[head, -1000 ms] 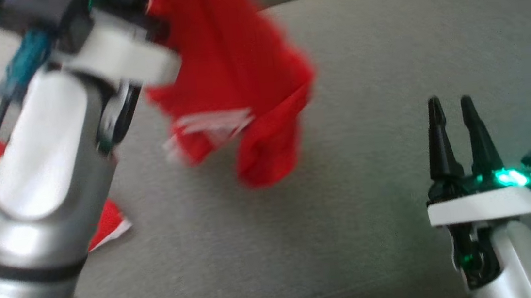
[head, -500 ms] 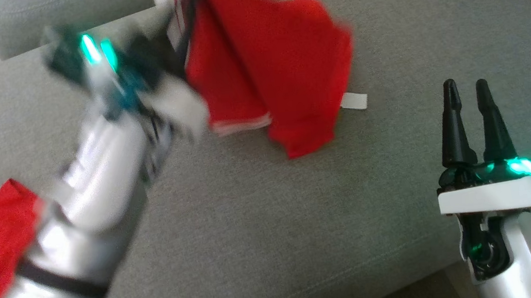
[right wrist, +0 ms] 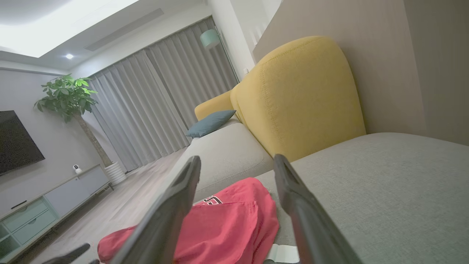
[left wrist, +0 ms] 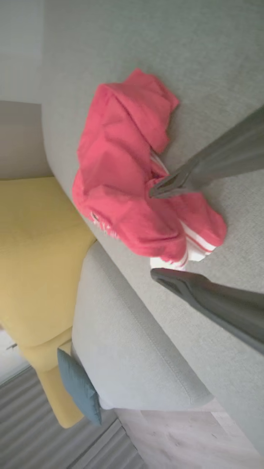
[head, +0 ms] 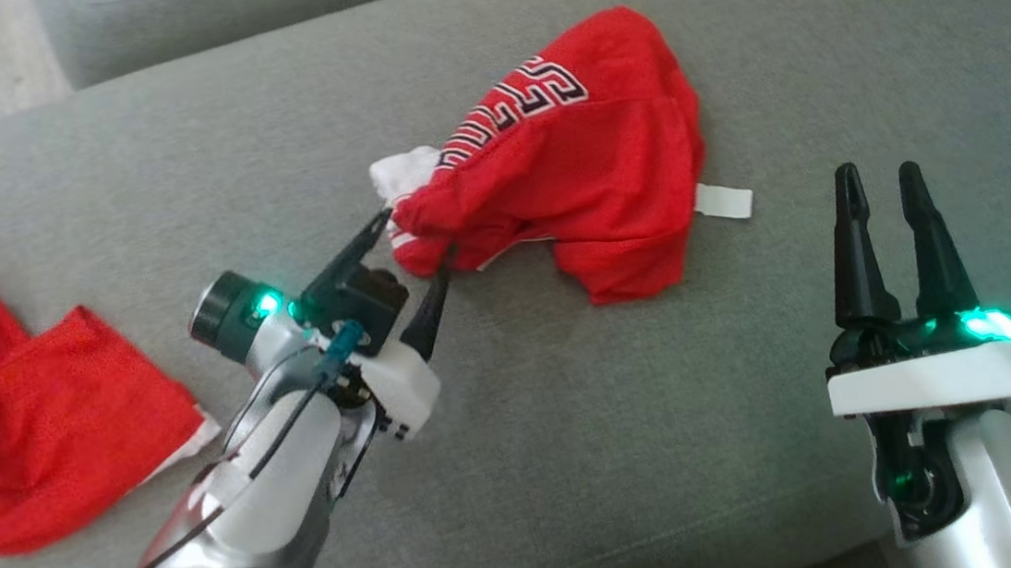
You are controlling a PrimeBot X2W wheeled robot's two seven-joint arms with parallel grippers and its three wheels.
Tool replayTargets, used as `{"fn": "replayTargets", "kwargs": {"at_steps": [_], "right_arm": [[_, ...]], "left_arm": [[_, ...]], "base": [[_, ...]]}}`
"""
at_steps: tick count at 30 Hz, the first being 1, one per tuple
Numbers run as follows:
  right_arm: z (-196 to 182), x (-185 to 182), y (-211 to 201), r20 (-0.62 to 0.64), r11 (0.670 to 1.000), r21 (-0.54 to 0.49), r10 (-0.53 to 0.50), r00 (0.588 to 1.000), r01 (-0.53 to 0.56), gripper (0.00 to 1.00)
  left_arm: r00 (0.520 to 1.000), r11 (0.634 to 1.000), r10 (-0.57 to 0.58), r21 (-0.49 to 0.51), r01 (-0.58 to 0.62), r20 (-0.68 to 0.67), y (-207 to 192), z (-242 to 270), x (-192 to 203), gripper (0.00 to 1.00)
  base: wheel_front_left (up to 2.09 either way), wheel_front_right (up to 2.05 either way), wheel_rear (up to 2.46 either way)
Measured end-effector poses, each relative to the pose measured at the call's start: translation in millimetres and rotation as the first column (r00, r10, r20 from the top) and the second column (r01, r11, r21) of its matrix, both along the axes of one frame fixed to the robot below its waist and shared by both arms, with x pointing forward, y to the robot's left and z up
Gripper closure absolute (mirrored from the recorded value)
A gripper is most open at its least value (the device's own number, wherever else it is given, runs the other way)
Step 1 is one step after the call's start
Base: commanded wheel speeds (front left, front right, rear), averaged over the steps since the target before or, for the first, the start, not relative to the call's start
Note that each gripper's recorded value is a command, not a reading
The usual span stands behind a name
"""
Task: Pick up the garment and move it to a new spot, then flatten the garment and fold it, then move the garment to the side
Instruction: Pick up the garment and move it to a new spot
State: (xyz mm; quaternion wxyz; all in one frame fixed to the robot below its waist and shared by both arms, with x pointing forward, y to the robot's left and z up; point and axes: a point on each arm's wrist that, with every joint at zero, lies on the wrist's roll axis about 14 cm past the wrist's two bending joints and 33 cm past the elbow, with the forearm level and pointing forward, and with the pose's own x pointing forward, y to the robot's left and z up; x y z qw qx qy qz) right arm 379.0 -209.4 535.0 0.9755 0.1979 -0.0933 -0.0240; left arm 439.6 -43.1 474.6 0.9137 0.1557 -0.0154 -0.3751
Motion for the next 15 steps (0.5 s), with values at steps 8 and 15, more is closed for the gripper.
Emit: {"fn": "replayTargets", "kwargs": {"at_steps": [8, 15], "right_arm": [[4.6, 4.9, 18.6, 0.014, 0.998, -0.015, 0.056, 0.998, -0.056, 0.0], [-11.6, 0.8, 40.0, -0.034, 0.993, -0.027, 0.116, 0.993, -0.117, 0.0]], "left_arm": [[0.973, 0.959, 0.216, -0.208, -0.195, 0.083, 46.1, 65.5, 8.9, 0.0], [0.909, 0.864, 0.413, -0.344, -0.368, 0.064, 113.8, 85.0, -18.1, 0.0]], "base": [[0.0, 0.0, 0.0], [0.0, 0.0, 0.0]]}}
